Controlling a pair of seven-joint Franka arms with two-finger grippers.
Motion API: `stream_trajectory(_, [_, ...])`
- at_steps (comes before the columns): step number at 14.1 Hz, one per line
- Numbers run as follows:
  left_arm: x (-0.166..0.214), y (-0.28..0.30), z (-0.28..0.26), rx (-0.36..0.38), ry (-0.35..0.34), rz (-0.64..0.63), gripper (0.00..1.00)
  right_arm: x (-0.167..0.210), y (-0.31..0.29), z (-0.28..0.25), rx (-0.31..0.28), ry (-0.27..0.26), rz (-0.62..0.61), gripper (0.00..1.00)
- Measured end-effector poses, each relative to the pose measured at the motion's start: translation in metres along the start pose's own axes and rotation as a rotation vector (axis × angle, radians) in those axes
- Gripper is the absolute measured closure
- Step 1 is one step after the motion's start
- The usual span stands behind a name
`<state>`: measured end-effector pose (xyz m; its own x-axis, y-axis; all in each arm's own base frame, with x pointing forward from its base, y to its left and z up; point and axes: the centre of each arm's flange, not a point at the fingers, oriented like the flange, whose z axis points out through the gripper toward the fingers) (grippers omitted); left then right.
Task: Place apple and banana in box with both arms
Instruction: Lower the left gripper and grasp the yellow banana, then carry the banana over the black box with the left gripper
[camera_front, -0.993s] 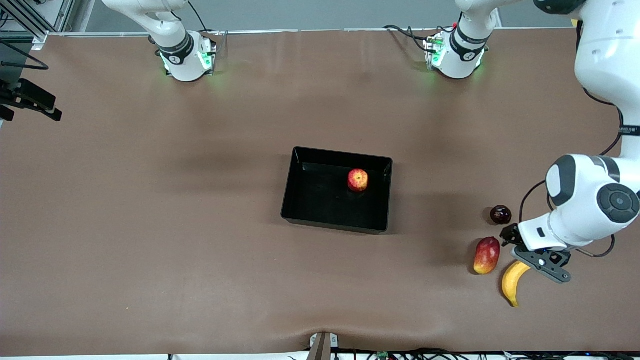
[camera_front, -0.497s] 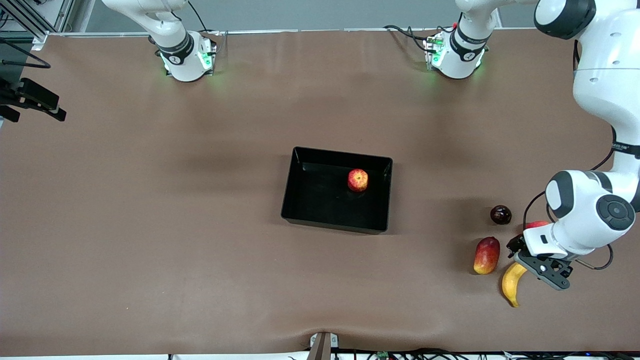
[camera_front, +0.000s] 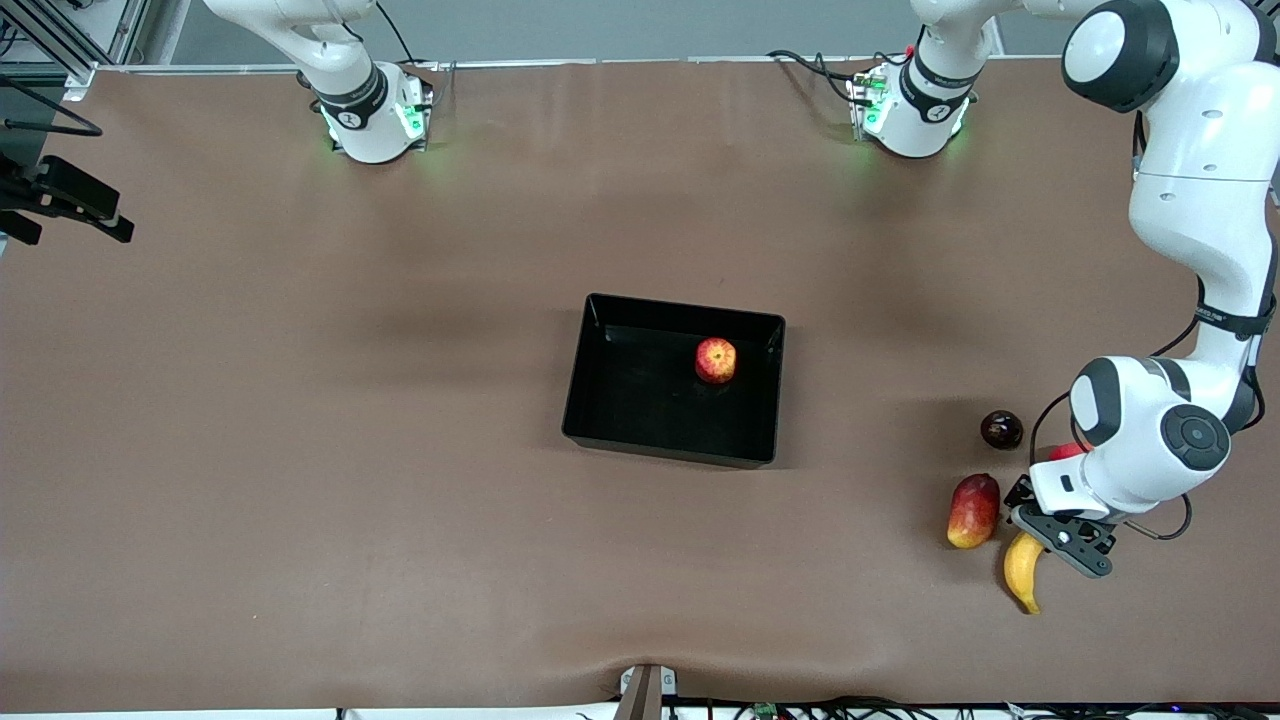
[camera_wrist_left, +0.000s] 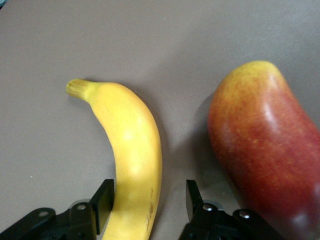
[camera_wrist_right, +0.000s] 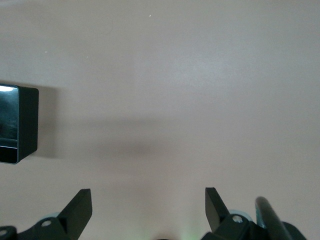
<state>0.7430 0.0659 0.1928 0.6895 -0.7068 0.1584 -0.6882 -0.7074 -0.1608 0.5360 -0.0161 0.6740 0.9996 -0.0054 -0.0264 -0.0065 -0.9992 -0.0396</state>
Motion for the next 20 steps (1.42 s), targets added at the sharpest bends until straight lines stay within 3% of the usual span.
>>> stream_trajectory(3, [-0.004,-0.004,0.005,0.026,0.019,0.05,0.64,0.0,0.0,0.0,0.0,0.0,0.0,0.0])
stream_trajectory(8, [0.009,-0.023,-0.021,0.09,0.062,0.229,0.65,0.0,0.0,0.0,0.0,-0.001,0.0,0.0])
stream_trajectory(11, [0.031,-0.033,-0.074,0.129,0.111,0.259,0.65,0.0,0.001,0.001,0.0,-0.001,0.001,0.0])
stream_trajectory(15, [0.056,-0.018,-0.146,0.049,0.067,0.155,0.65,0.001,0.001,0.001,0.0,-0.002,0.002,0.0])
stream_trajectory(20, [0.094,0.038,-0.21,-0.03,-0.05,-0.037,0.65,0.001,0.005,0.001,0.0,-0.002,0.009,0.0])
